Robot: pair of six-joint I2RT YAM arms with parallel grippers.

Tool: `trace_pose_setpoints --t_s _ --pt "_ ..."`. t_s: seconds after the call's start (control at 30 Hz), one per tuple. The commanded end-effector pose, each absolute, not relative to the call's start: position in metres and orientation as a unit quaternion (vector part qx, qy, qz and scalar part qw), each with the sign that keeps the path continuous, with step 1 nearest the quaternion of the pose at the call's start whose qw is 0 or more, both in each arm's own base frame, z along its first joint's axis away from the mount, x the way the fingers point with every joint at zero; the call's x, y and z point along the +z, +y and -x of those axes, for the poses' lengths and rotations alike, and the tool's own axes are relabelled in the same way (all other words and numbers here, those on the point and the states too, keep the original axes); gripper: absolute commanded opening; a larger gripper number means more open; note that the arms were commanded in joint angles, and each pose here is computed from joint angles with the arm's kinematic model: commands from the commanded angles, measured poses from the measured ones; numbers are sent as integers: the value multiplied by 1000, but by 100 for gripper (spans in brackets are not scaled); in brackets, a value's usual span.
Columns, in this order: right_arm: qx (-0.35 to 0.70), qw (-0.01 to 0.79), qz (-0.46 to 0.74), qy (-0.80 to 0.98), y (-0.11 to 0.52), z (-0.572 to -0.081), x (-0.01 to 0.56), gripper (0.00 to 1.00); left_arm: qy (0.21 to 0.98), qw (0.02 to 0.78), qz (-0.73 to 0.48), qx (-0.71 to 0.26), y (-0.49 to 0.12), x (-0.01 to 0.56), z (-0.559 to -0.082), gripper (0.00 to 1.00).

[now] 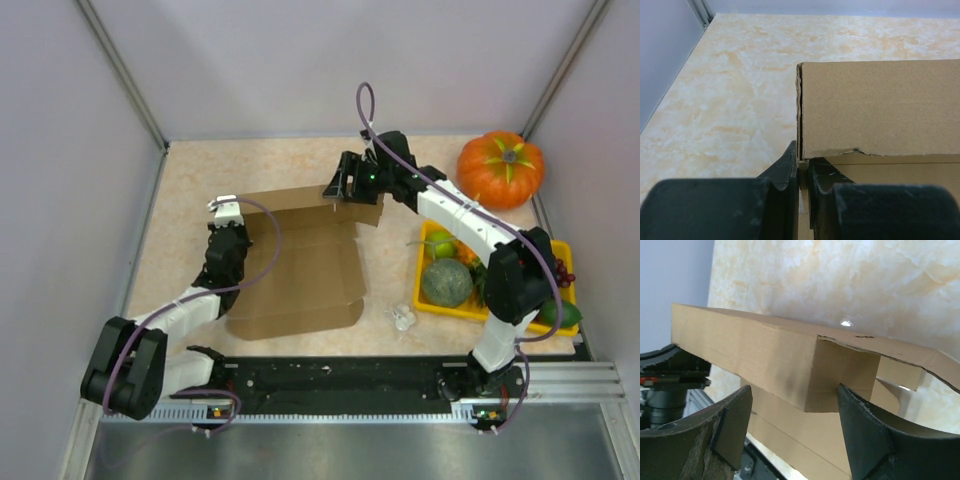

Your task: Fold the paper box

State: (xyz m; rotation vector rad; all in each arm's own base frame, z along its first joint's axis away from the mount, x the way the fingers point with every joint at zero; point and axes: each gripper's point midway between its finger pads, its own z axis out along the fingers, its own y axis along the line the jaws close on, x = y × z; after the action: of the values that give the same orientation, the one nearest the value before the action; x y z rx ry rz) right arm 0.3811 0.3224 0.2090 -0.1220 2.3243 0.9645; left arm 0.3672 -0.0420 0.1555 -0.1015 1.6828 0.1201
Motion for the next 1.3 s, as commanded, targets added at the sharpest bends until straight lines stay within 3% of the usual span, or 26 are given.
trace_pose_setpoints --t_s 0.0,0.13,0.17,0.33,0.37,0.57,0.7,0.73,0.77,0.83,0.87,1.03,1.13,1.17,1.27 --pt "431 327 30 840 347 -386 243 68 710 701 53 36 -43 183 -369 0" --pt "481 321 -1 816 353 -384 253 54 710 701 54 37 -42 183 -368 0" --pt "487 312 -7 816 354 -387 248 44 710 701 54 36 -43 183 -368 0" --pt "535 295 -19 792 363 -384 245 14 710 701 56 31 -44 183 -367 0" --pt "544 296 -32 785 362 -385 248 0 711 701 57 30 -44 183 -367 0" --pt "577 338 -73 740 342 -390 252 0 715 696 65 25 -43 181 -365 0" --pt "595 306 -53 742 342 -390 239 0 714 696 71 21 -43 184 -365 0" --pt "564 337 -11 753 338 -391 244 20 720 690 77 22 -42 180 -364 0" --pt "538 350 1 767 331 -387 240 56 723 686 84 26 -40 179 -364 0" --pt "459 370 14 808 307 -381 210 65 725 683 91 25 -39 177 -364 0" --pt "447 394 27 803 297 -372 226 67 723 683 96 27 -37 177 -363 0" --pt "365 429 110 819 259 -332 172 68 720 686 105 23 -36 178 -361 0" --pt "334 429 112 832 252 -338 144 58 716 690 108 16 -36 181 -360 0" --pt "330 428 114 833 253 -342 140 44 716 690 108 15 -36 181 -360 0" --pt "344 442 100 823 266 -360 127 46 718 687 108 14 -37 182 -360 0"
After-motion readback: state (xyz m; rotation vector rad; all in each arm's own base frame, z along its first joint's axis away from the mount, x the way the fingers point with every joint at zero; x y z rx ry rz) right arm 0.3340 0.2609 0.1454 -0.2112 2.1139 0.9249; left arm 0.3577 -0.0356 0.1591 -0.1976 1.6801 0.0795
